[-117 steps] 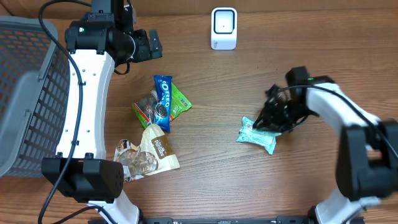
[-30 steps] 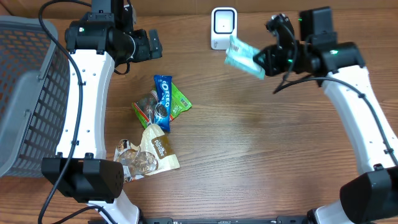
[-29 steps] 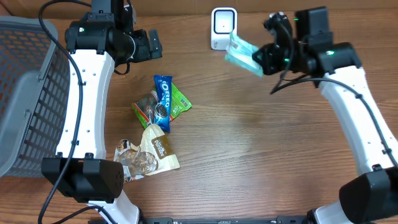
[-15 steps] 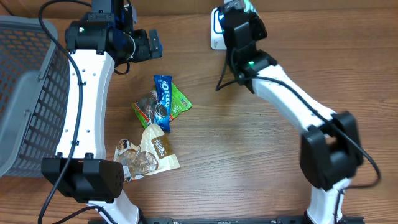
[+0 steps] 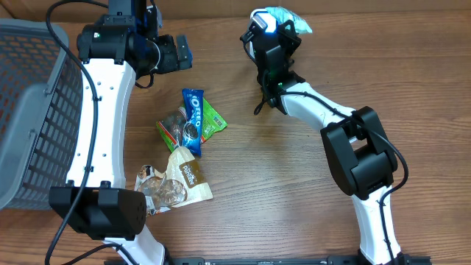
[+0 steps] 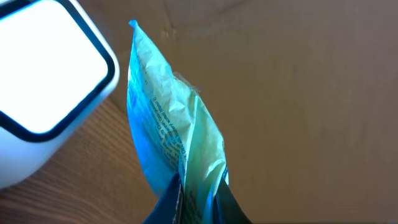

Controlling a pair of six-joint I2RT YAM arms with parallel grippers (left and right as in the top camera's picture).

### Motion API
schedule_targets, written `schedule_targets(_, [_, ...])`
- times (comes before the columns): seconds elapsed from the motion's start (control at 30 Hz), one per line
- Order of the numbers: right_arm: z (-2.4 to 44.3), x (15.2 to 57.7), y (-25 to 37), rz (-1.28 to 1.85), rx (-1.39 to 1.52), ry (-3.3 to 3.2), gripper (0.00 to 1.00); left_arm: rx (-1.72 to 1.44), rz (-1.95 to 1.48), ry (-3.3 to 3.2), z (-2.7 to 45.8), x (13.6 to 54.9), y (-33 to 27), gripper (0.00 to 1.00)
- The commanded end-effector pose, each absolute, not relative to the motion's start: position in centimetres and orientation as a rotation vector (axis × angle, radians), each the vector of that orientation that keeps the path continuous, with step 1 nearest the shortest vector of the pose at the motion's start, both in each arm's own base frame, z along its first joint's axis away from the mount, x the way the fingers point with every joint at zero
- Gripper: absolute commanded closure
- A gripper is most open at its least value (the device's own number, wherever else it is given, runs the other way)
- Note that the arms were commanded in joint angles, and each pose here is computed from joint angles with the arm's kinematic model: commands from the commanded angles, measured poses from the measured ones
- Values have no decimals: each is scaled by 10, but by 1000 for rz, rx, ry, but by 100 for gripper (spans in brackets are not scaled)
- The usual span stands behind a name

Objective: Scan the item barcode
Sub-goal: 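Lift the tissue pack and hold it up to the white scanner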

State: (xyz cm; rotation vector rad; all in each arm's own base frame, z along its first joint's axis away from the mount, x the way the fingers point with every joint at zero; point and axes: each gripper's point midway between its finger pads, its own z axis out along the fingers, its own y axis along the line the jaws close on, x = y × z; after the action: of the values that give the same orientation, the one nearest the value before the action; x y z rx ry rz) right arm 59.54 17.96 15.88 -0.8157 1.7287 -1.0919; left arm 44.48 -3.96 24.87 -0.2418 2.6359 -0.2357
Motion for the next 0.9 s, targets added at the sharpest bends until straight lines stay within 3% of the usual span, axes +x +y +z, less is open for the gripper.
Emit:
schedule_targets(0.0, [174,601,198,-1045,-884,1649,96,-249,-234,2623,253,447,-41,0])
schedule_targets(0.23, [156,605,211,-1074,-1072,1581,96,-249,-234,2623,253,447,-41,0])
schedule_targets(0.47, [175,617,205,-1066,-988,1511,96,-249,-235,2623,253,447,-41,0])
schedule_targets(0.63, [173,634,155,-1099,-951,1549,96,-249,-235,2623,253,447,-41,0])
schedule_targets(0.87, [156,638,167,-1034,-1020,1523,96,-249,-235,2623,253,447,-41,0])
